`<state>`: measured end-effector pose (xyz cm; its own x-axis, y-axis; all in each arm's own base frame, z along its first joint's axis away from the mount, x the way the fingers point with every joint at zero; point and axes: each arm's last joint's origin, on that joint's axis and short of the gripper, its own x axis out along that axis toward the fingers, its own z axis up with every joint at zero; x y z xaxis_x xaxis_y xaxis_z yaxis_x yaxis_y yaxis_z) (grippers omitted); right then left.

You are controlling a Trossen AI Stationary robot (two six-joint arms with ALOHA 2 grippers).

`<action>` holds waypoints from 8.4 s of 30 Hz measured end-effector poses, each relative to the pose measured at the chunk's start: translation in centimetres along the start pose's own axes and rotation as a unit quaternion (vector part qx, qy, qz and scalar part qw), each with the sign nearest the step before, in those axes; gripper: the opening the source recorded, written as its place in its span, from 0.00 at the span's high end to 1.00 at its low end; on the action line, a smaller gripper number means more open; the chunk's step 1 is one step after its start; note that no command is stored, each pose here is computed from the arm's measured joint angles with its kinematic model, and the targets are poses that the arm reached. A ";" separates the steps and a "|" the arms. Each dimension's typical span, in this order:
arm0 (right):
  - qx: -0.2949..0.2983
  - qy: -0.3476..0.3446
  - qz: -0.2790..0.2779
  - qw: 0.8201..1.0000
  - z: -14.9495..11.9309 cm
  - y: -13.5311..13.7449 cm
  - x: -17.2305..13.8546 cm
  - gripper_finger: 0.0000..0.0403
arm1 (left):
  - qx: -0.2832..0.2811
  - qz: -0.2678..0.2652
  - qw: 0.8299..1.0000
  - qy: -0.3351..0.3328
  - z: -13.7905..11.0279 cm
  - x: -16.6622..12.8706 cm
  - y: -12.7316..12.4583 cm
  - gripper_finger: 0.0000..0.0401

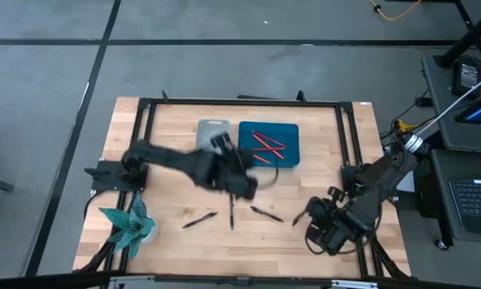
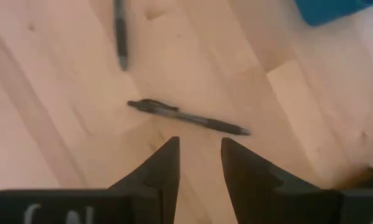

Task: Sort pens & pencils
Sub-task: Put the black pen into the gray bin

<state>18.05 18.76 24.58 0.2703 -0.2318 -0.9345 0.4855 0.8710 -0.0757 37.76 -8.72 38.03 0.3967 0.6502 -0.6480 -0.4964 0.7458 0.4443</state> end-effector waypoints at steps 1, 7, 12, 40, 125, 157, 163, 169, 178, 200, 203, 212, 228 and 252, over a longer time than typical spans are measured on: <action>0.002 -0.006 0.002 1.000 -0.2 0.1 -0.1 0.70 | 0.012 -0.004 1.000 -0.002 -0.4 -0.2 -1.2 0.94; -0.004 -0.042 0.032 0.999 -0.9 0.9 -0.5 0.70 | 0.027 -0.035 0.999 -0.009 -2.8 -1.9 -6.8 0.94; -0.023 -0.035 0.044 0.998 -1.5 1.6 -0.3 0.70 | 0.005 -0.066 0.998 -0.023 -4.9 -4.7 -9.6 0.94; -0.178 0.094 -0.019 0.979 -0.5 0.4 5.8 0.70 | -0.137 -0.010 0.990 0.032 -7.2 -1.4 -10.6 0.94; -0.556 0.042 0.048 0.829 3.1 2.5 9.4 0.91 | -0.101 0.059 0.991 0.062 -3.7 4.9 -6.1 0.94; -0.485 -0.097 -0.020 0.869 7.0 5.0 2.5 0.91 | -0.188 0.072 0.979 0.023 -0.7 2.6 4.5 0.94; -0.465 -0.150 -0.066 0.870 7.9 5.2 1.3 0.91 | -0.203 0.095 0.975 -0.011 -1.7 1.9 2.7 0.94; -0.398 -0.234 -0.110 0.880 8.8 4.8 -0.3 0.91 | -0.227 0.142 0.963 -0.039 -4.2 3.3 0.3 0.94; -0.334 -0.306 -0.138 0.881 9.4 4.6 -1.5 0.91 | -0.289 0.175 0.938 -0.074 -5.8 4.8 -0.4 0.94; -0.316 -0.318 -0.177 0.876 9.3 3.9 -0.9 0.91 | -0.277 -0.097 0.930 -0.220 -10.4 -13.0 -0.4 0.94; -0.305 -0.327 -0.175 0.877 9.6 4.0 -1.0 0.91 | -0.252 -0.121 0.925 -0.256 -12.9 -14.9 -2.0 0.94; -0.315 -0.409 -0.078 0.853 12.9 6.0 -2.4 0.91 | -0.261 -0.120 0.903 -0.321 -19.1 -13.2 -5.0 0.94; -0.344 -0.433 0.029 0.833 18.9 4.9 0.4 0.91 | -0.290 -0.123 0.895 -0.316 -21.5 -10.4 -6.4 0.95; -0.383 -0.422 0.040 0.821 20.9 4.0 2.4 0.91 | -0.273 -0.205 0.860 -0.378 -24.1 -16.8 -7.3 1.00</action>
<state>38.00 12.61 29.28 0.9124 -0.0959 -0.3980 -0.1404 0.8399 -0.5242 16.09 -28.56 30.80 0.9116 0.4112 -0.0022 -0.4018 0.8896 -0.2174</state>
